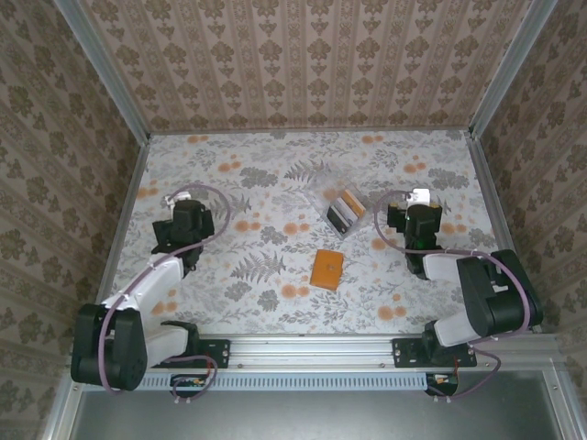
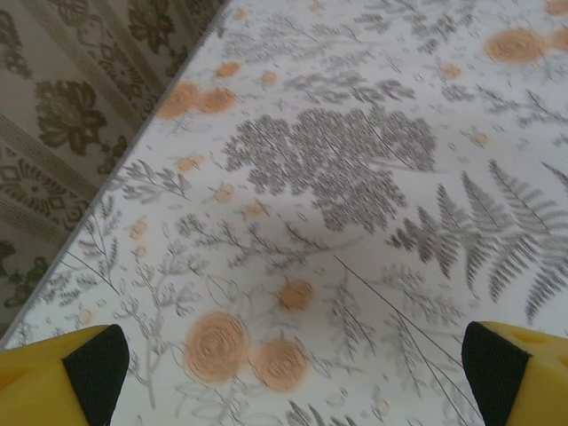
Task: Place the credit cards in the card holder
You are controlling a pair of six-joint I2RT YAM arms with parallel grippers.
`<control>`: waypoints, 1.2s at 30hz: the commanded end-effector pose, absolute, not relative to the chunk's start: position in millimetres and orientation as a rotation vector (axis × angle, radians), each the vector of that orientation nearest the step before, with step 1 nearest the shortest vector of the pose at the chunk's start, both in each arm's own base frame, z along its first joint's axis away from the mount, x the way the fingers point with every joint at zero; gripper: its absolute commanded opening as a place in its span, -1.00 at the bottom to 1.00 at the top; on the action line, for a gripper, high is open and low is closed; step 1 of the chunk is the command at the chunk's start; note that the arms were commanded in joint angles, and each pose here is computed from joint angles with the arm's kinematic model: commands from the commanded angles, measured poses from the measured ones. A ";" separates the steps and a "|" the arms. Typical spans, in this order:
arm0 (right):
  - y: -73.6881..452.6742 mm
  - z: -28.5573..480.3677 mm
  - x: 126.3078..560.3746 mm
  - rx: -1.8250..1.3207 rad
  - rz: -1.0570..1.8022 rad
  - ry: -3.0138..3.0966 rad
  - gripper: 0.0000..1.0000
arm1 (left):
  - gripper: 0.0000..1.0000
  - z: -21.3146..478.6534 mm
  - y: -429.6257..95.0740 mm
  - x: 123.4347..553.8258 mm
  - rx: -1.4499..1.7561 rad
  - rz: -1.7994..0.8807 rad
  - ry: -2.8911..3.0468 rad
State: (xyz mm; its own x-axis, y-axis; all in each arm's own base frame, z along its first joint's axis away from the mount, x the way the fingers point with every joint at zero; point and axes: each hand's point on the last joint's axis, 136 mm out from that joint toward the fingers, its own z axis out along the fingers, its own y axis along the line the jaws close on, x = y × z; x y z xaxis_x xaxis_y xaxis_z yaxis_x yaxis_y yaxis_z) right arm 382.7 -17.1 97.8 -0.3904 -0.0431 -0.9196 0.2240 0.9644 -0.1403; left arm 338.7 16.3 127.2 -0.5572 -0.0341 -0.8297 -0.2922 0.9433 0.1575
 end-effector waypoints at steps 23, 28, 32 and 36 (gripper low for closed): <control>-24.8 102.4 392.0 0.199 -0.211 1.872 0.99 | 1.00 99.7 13.0 384.4 -0.025 0.182 1.857; -24.8 102.5 391.9 0.199 -0.210 1.872 0.99 | 1.00 97.6 18.4 395.2 -0.048 0.207 1.902; -24.8 102.1 391.9 0.199 -0.211 1.873 0.99 | 1.00 96.7 17.9 394.3 -0.047 0.210 1.908; -24.9 102.7 392.0 0.200 -0.211 1.871 0.99 | 1.00 96.9 15.7 394.5 -0.039 0.216 1.909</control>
State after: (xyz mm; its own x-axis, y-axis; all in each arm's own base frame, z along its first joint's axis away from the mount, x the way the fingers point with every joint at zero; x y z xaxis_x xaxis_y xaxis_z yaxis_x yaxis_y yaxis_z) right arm 386.1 -26.5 93.0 -0.3423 0.0090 -0.9396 0.2442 0.9664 -0.0797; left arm 388.9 17.8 85.0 -0.3778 0.0737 -0.9230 -0.1263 0.9834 0.1303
